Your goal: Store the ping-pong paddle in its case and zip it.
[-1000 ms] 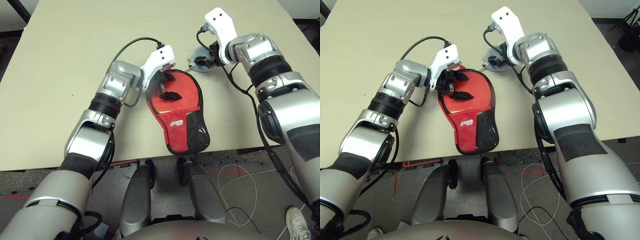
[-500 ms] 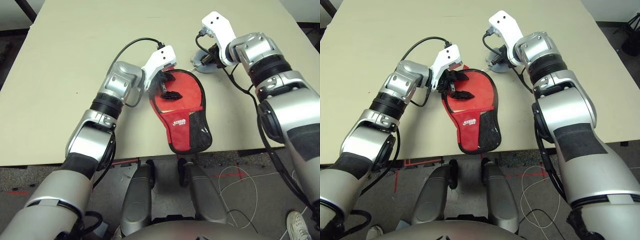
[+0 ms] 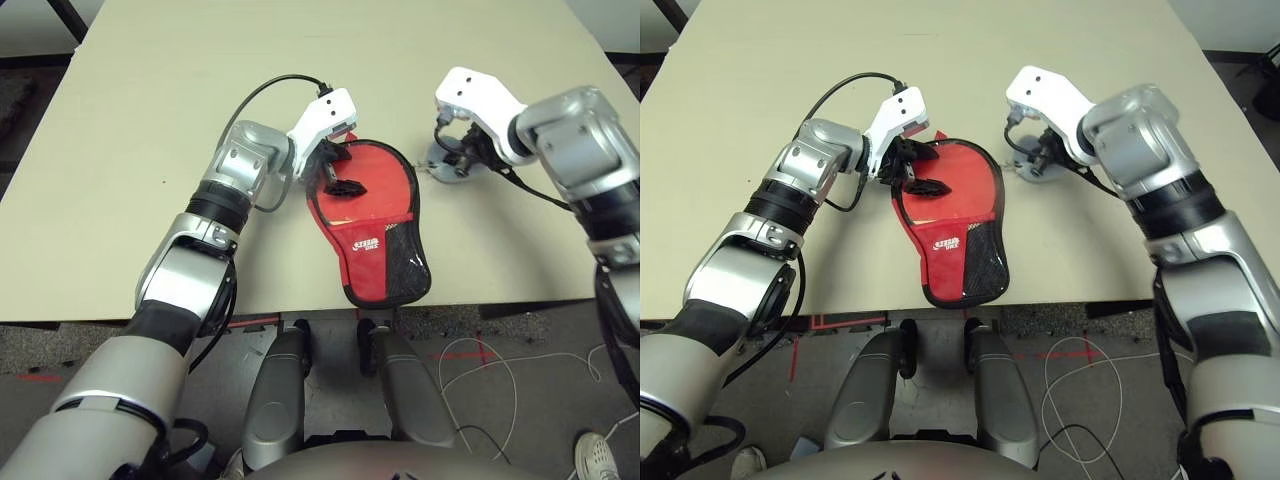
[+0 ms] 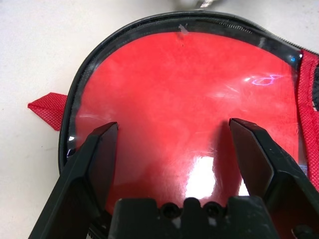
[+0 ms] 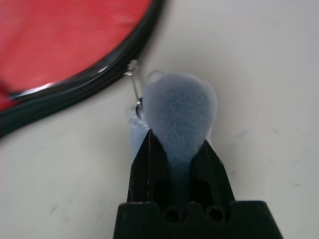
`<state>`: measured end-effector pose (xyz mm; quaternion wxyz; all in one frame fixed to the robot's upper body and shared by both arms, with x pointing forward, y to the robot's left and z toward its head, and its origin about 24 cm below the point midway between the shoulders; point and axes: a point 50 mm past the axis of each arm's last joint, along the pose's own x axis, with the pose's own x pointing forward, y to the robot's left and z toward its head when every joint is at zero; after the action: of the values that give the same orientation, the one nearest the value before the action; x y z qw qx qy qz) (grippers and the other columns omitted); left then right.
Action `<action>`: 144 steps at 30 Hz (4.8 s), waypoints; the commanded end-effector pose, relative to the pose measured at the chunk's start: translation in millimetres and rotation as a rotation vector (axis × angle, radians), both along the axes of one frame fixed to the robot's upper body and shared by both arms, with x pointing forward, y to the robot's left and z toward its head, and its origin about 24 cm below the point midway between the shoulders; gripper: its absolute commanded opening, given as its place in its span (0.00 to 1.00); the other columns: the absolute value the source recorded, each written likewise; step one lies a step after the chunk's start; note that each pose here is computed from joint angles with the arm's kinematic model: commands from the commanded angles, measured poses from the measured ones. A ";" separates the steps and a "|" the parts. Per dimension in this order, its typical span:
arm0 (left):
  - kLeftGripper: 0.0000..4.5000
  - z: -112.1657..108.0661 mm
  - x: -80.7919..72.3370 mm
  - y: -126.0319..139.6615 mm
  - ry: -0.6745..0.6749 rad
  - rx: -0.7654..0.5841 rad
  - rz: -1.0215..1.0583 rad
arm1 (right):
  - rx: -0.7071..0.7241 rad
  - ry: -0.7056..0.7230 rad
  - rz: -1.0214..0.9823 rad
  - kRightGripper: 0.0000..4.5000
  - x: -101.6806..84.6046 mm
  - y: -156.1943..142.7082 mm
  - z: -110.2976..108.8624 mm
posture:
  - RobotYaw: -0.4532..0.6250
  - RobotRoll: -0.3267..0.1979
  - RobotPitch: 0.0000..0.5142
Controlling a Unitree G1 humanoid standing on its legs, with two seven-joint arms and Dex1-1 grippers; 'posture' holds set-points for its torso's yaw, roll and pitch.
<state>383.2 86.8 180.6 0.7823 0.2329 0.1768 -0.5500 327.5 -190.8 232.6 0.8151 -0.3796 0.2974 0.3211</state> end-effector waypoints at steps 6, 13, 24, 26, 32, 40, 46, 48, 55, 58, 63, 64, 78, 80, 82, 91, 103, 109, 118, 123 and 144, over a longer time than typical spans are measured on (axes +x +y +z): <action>1.00 -30.3 -0.9 4.1 0.096 0.087 0.038 | -0.125 0.125 0.116 0.04 -46.1 -14.3 -1.2 | 0.38 0.62 0.53; 1.00 -29.5 -0.4 -1.2 0.089 0.082 0.023 | -0.185 0.304 0.203 0.04 -85.0 -20.0 -12.5 | 0.36 0.62 0.53; 1.00 -22.7 -2.8 -13.0 0.064 0.062 -0.049 | -0.123 0.224 0.192 0.04 -63.5 -7.0 -22.2 | 0.37 0.62 0.55; 1.00 -14.3 -3.3 -15.9 0.028 0.059 -0.089 | -0.117 0.214 0.190 0.04 -57.2 -4.8 -24.8 | 0.37 0.62 0.55; 1.00 6.2 -9.4 -20.5 -0.025 0.030 -0.219 | -0.115 0.190 0.195 0.04 -43.9 0.6 -29.2 | 0.38 0.62 0.55; 1.00 -3.6 -31.4 -18.3 0.085 0.089 -0.375 | -0.111 0.173 0.198 0.04 -36.9 4.0 -27.8 | 0.39 0.62 0.55; 1.00 -22.0 -42.4 -12.0 0.179 0.181 -0.388 | -0.108 0.153 0.191 0.04 -33.4 5.1 -25.0 | 0.39 0.62 0.55; 1.00 -29.8 -40.2 -9.7 0.195 0.218 -0.344 | -0.106 0.152 0.192 0.04 -34.0 5.7 -24.1 | 0.38 0.62 0.55; 1.00 -45.2 -27.9 -7.4 0.222 0.273 -0.187 | -0.114 0.158 0.224 0.04 -44.3 8.6 -20.6 | 0.38 0.62 0.55; 1.00 -45.0 -26.1 -8.6 0.226 0.273 -0.173 | -0.116 0.183 0.258 0.04 -55.0 10.2 -20.2 | 0.38 0.62 0.56; 1.00 -47.5 -25.1 -7.9 0.229 0.280 -0.165 | -0.133 0.222 0.309 0.04 -71.7 10.1 -21.1 | 0.37 0.62 0.56; 1.00 -48.1 -25.0 -7.8 0.229 0.281 -0.164 | -0.137 0.232 0.320 0.04 -75.2 9.9 -21.5 | 0.37 0.62 0.56; 1.00 -50.7 -22.8 -11.9 0.220 0.278 -0.164 | -0.143 0.324 0.458 0.04 -105.8 14.7 -47.3 | 0.35 0.62 0.57; 1.00 -50.3 -22.4 -12.7 0.218 0.278 -0.166 | -0.149 0.306 0.450 0.03 -101.9 15.4 -52.4 | 0.35 0.62 0.57; 1.00 -50.3 -22.5 -13.7 0.218 0.279 -0.168 | -0.173 0.282 0.460 0.03 -97.8 16.8 -60.1 | 0.35 0.62 0.57; 1.00 -50.5 -22.2 -13.3 0.213 0.287 -0.169 | -0.181 0.363 0.573 0.03 -116.0 21.8 -68.8 | 0.36 0.62 0.56; 1.00 -52.5 -22.7 -17.4 0.210 0.292 -0.179 | -0.144 0.430 0.723 0.03 -139.6 30.6 -82.5 | 0.34 0.62 0.57; 1.00 -52.8 -22.7 -19.1 0.208 0.290 -0.181 | -0.138 0.470 0.789 0.03 -148.3 32.3 -85.0 | 0.34 0.62 0.59; 1.00 -54.3 -22.9 -21.1 0.212 0.287 -0.183 | -0.057 0.573 0.937 0.03 -170.6 37.4 -90.3 | 0.34 0.62 0.60; 1.00 -53.9 -22.3 -21.7 0.212 0.286 -0.182 | -0.048 0.576 0.952 0.03 -170.8 38.1 -89.1 | 0.34 0.62 0.61; 1.00 -40.4 -22.4 -10.8 0.155 0.158 -0.102 | 0.285 0.141 0.230 1.00 -54.2 -31.0 42.6 | 0.37 0.62 0.57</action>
<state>361.5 64.6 169.7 0.7061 0.2799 0.2073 -0.6166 253.1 -207.0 279.2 0.7352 -0.2920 0.2572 0.5550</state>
